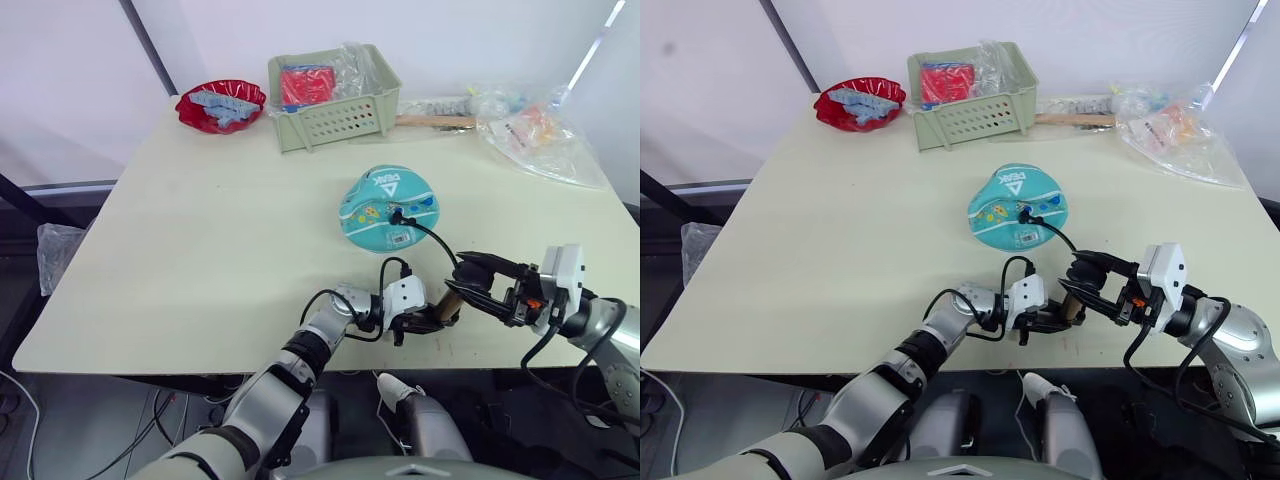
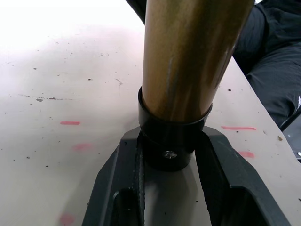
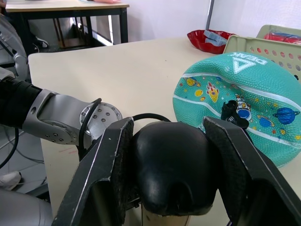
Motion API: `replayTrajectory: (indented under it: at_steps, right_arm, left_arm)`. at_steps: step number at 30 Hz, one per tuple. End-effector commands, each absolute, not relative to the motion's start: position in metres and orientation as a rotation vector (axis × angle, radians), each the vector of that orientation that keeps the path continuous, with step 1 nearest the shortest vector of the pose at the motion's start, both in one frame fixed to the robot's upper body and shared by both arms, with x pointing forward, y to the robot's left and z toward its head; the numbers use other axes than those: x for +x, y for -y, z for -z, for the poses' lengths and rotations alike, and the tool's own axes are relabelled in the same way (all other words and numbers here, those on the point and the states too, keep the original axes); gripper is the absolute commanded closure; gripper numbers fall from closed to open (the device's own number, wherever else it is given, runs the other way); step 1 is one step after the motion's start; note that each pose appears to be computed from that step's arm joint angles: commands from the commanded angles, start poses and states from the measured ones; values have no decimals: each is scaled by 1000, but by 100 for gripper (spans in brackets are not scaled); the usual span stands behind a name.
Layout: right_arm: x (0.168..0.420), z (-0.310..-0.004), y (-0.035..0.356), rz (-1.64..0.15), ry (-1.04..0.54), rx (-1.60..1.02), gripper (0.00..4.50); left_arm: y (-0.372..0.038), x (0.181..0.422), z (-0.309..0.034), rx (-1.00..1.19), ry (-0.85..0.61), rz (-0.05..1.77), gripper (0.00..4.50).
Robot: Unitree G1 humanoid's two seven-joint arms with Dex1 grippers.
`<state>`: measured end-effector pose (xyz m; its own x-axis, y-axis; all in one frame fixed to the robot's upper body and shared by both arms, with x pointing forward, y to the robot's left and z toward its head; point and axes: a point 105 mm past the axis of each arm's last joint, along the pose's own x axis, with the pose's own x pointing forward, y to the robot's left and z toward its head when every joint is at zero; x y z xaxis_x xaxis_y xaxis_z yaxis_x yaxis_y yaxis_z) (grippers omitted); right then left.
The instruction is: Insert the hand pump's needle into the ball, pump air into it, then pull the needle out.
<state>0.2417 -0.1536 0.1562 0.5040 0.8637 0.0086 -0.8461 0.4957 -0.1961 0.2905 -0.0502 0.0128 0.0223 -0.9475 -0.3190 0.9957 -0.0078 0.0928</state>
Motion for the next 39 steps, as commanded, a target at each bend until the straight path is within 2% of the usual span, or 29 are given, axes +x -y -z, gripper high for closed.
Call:
replayTrajectory:
  at_steps: [1, 7, 11, 16, 29, 39]
  right_arm:
    - [244, -180, 164, -1012, 170, -215, 261]
    - [243, -211, 169, -1028, 214, -225, 261]
    - [239, -249, 172, -1052, 277, -197, 261]
    - [236, -274, 176, -1074, 282, -187, 261]
    - [225, -322, 179, -1100, 300, -197, 261]
    - [222, -336, 183, -1094, 308, -204, 261]
  left_arm:
    - [49, 288, -10, 323, -206, 1571, 345]
    - [45, 291, -7, 344, -223, 1563, 345]
    - [45, 290, -4, 338, -237, 1570, 345]
    - [44, 286, 0, 330, -262, 1584, 345]
    - [42, 280, 11, 365, -314, 1613, 345]
    - [38, 277, 21, 381, -364, 1614, 345]
